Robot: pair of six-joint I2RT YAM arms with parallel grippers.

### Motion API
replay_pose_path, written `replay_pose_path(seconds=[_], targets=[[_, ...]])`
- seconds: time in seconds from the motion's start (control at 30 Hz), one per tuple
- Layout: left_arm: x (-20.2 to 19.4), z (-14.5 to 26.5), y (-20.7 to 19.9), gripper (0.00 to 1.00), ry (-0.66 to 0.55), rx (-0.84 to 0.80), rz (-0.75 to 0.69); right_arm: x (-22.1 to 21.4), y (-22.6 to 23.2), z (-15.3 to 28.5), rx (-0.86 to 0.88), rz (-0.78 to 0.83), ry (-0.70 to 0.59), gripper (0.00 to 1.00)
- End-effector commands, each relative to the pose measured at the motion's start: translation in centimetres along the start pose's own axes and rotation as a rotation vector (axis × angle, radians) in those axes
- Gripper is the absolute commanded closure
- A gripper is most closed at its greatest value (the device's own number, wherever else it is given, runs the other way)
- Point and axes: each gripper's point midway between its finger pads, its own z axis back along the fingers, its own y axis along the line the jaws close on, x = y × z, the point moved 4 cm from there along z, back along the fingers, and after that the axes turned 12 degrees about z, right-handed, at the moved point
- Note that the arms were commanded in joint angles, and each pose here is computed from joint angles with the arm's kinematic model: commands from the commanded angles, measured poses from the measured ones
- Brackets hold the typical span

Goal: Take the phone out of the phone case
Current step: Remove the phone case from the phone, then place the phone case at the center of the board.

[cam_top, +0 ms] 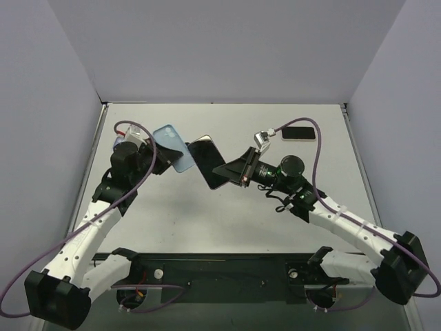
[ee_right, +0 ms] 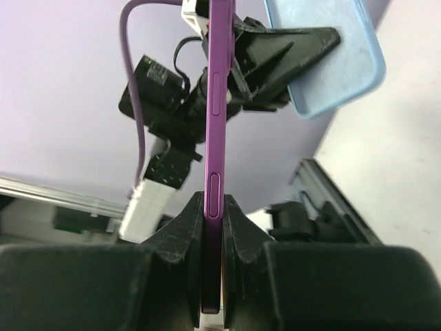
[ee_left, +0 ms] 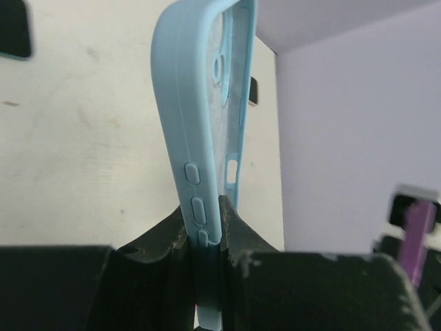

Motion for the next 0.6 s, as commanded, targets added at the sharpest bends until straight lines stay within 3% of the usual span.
replay_pose_path(seconds=[0.0, 0.13, 0.2, 0.33, 0.37, 0.43, 0.5, 0.57], targets=[[3.0, 0.8, 5.5, 1.0, -0.183, 0.197, 0.094, 0.2, 0.7, 3.1, -0.138, 0.297, -0.002, 1.0], [5.2, 0.8, 11.5, 1.0, -0.313, 0.405, 0.166, 0.0, -1.4, 5.8, -0.296, 0.399, 0.029, 1.0], [6.7, 1.0, 14.9, 1.0, -0.388, 0.476, 0.278, 0.3, -1.4, 6.5, -0.292, 0.399, 0.013, 1.0], [9.9, 1.3, 21.1, 1.0, -0.471, 0.479, 0.591, 0.2, -1.6, 7.5, -0.297, 0.403, 0.002, 1.0], [10.8, 0.5, 21.5, 1.0, -0.462, 0.402, 0.639, 0.0, -1.6, 7.7, -0.294, 0.404, 0.002, 1.0], [14.1, -0.2, 22.1, 1.0, -0.515, 0.356, 0.6, -0.2, -1.8, 8.1, -0.296, 0.405, 0.001, 1.0], [16.2, -0.7, 24.3, 1.0, -0.542, 0.436, 0.592, -0.4, -2.2, 8.3, -0.304, 0.408, 0.001, 1.0], [17.2, -2.1, 25.7, 1.0, -0.492, 0.419, 0.625, -0.4, -2.5, 8.5, -0.311, 0.407, 0.002, 1.0]])
